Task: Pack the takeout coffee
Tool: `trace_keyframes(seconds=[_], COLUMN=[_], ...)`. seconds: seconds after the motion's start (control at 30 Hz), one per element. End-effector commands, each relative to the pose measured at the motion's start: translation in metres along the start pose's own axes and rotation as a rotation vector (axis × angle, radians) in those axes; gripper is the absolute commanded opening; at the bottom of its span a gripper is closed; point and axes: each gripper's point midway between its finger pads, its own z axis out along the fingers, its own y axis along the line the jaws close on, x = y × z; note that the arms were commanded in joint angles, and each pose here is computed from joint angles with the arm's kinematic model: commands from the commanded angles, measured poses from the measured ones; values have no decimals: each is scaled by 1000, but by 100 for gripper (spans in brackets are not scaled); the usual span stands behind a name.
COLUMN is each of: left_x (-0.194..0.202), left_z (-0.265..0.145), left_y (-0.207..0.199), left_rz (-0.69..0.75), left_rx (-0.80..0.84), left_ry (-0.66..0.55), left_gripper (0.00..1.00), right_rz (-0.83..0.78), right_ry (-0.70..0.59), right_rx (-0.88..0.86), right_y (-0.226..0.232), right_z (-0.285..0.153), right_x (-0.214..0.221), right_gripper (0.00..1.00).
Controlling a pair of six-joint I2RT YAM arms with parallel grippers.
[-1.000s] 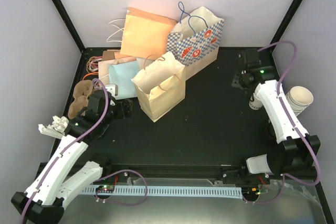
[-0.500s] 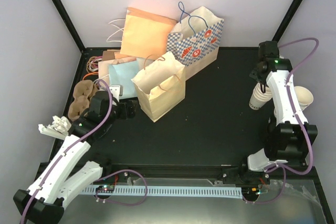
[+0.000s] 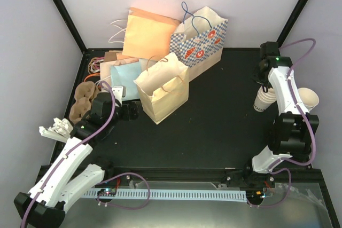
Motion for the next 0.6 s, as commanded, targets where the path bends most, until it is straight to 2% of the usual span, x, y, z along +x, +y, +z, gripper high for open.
trace_keyframes(seconds=[0.0, 0.17, 0.57], left_x=[-4, -4, -4], left_z=[1, 1, 1], left_y=[-3, -3, -3], left_rz=[9, 12, 16], left_rx=[20, 21, 19], left_ry=[-21, -18, -17], left_gripper=[96, 96, 96], right_rz=[9, 11, 4], right_ry=[-29, -22, -9], right_rx=[31, 37, 42], right_y=[-5, -5, -6], right_z=[-2, 1, 6], right_x=[-9, -9, -3], right_gripper=[28, 17, 17])
